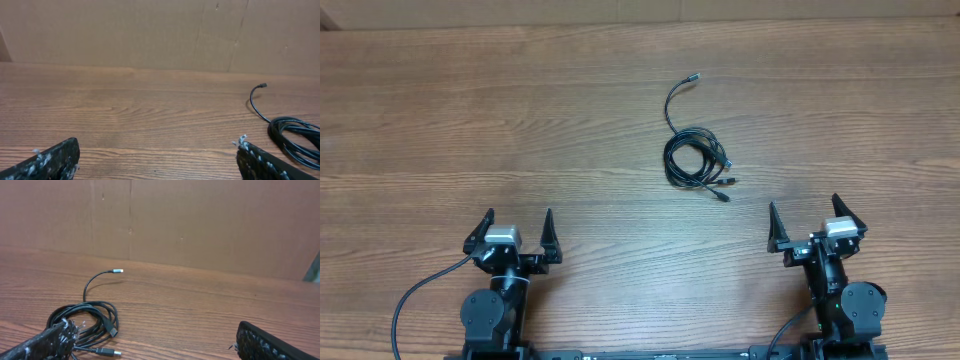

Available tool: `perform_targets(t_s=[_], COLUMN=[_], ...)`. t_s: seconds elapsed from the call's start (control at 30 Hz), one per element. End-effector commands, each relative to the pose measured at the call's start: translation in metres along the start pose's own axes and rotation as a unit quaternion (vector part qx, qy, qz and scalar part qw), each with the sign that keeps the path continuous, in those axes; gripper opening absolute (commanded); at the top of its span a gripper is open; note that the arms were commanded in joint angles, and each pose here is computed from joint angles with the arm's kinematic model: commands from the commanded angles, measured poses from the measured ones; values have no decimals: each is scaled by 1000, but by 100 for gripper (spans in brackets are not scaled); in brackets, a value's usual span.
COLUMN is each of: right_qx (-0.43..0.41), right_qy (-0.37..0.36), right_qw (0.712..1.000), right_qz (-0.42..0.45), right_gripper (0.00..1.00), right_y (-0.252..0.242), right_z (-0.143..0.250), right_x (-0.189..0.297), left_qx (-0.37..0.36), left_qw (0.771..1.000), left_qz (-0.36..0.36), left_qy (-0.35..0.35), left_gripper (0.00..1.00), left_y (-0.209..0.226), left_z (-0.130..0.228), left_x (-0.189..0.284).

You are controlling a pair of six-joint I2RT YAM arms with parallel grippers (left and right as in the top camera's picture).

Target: Untangle cables

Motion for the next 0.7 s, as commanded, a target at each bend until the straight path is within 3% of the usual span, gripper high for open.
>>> perform_targets(t_s=[0.0,0.23,0.4,0.53,0.67], right_qx=[1,1,1,1,1], right_qy=[-2,-2,-1,-2,-2], right_qw=[1000,1000,1000,1000,1000], right_qz=[-1,-1,-1,-1,-1], right_gripper=[100,100,100,100,100], right_y=[1,1,1,1,1], right_z=[2,2,2,2,2], right_x=[0,0,0,0,0], left_qx=[4,12,77,73,76], left_qw=[1000,1000,997,996,996], left_qz=[-3,12,7,-46,-30], left_qy=[-1,-2,23,24,42], left_gripper=[100,100,100,100,100], left_y=[2,-2,-2,4,-5], left_z=[1,0,-6,-57,-114], left_x=[0,0,3,15,9])
Point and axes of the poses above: each gripper's point midway between its finger pads, its own x axis back along the fingers, its own y axis along the line the jaws close on, z = x × y, the point moved 7 cm from there along x, back along the fingers, and after that the axes turned 1 degree about x, right-handed, at the moved point
